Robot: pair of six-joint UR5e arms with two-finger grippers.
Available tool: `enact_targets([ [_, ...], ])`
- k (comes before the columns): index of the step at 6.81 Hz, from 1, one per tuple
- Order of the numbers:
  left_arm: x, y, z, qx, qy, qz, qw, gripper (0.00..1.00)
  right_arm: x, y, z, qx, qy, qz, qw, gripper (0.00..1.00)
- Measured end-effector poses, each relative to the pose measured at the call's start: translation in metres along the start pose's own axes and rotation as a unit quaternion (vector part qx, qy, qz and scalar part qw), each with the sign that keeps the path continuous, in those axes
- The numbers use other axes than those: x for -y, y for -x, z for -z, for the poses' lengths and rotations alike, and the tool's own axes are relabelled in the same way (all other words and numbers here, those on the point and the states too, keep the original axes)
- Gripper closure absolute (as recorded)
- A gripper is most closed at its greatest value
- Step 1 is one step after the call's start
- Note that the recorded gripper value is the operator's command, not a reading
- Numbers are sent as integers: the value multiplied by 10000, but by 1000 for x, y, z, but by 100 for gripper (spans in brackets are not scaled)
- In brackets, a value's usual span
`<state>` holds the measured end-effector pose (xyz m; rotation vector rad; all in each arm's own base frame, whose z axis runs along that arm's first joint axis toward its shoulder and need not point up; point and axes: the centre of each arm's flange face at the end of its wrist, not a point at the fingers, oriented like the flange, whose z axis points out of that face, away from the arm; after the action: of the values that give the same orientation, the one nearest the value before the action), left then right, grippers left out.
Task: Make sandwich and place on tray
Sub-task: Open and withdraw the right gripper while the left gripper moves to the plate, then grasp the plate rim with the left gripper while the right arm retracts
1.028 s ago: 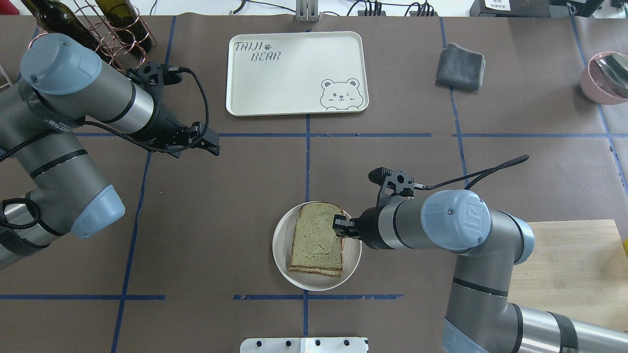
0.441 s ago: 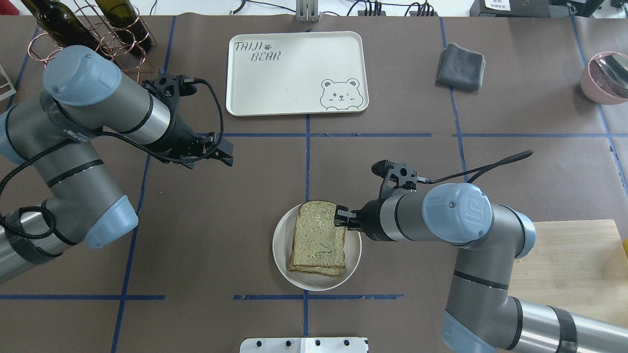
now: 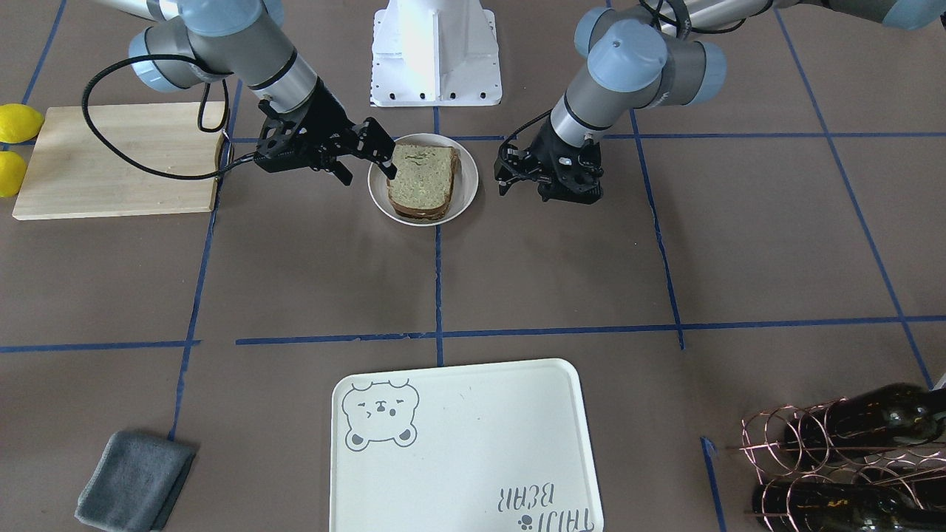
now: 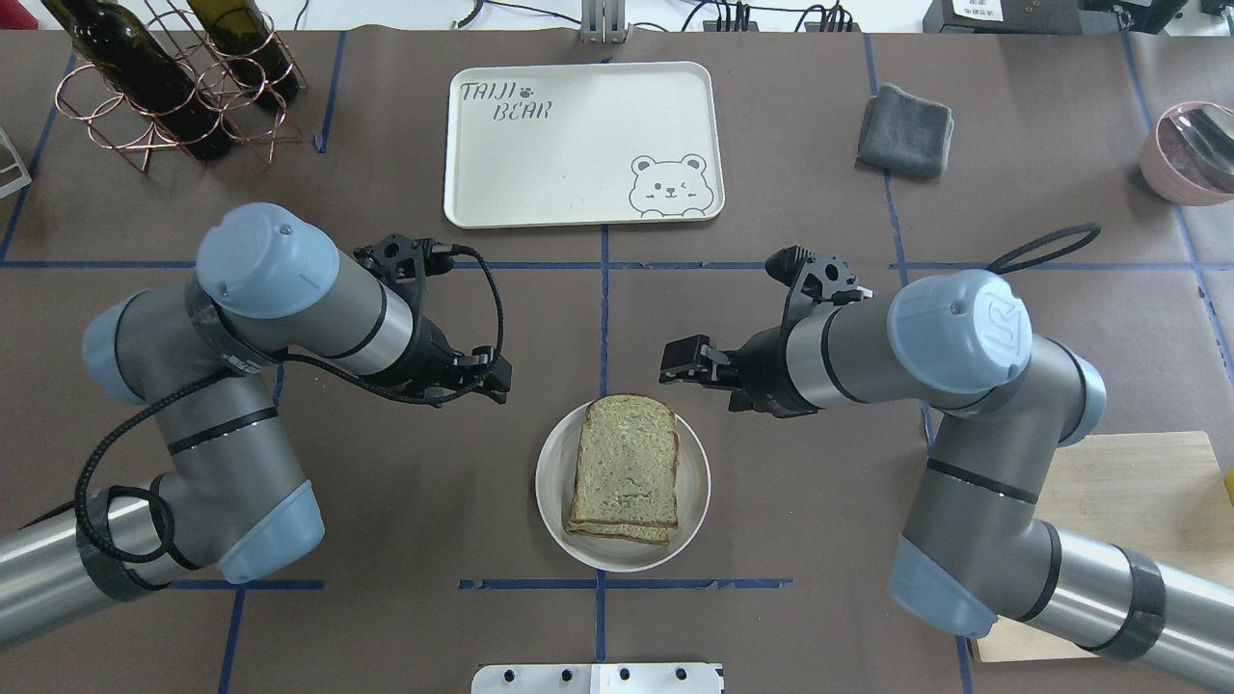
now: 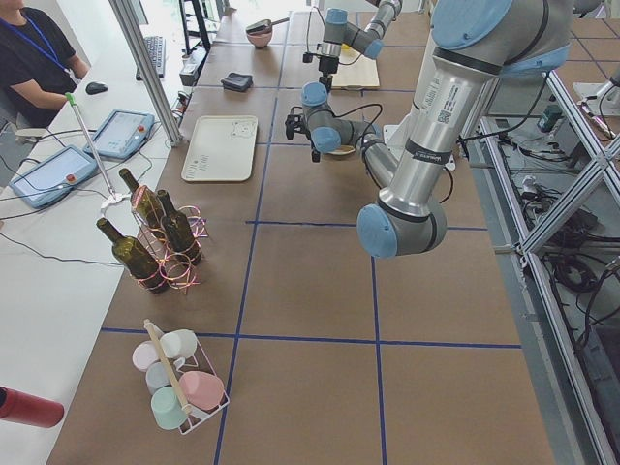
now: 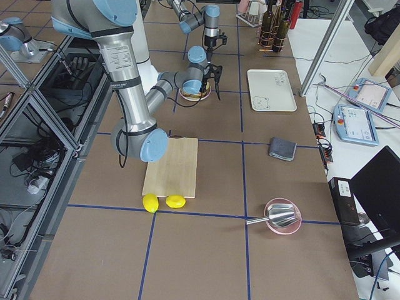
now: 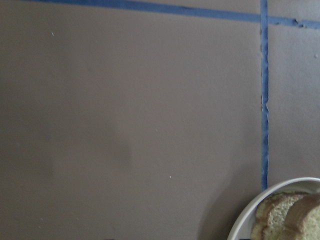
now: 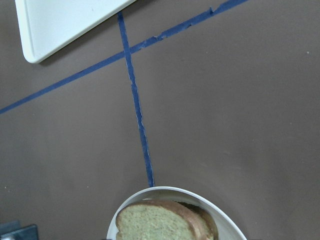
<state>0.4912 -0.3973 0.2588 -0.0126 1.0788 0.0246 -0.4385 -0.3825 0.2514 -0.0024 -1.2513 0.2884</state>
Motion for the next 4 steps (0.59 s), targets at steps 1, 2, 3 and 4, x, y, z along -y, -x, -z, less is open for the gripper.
enact_targets([
  [1, -16, -15, -15, -6, 95, 30, 10000, 32, 19, 0, 16, 45, 23, -72, 10000, 0],
  [2, -31, -28, -32, 11, 166, 26, 9999, 33, 33, -1, 27, 77, -9, -122, 9999, 0],
  [3, -42, -36, -49, 20, 215, 5, 9998, 37, 43, -2, 35, 93, -67, -158, 9998, 0],
  [4, -47, -38, -62, -20, 229, 5, 9997, 45, 50, -2, 40, 107, -120, -180, 9997, 0],
])
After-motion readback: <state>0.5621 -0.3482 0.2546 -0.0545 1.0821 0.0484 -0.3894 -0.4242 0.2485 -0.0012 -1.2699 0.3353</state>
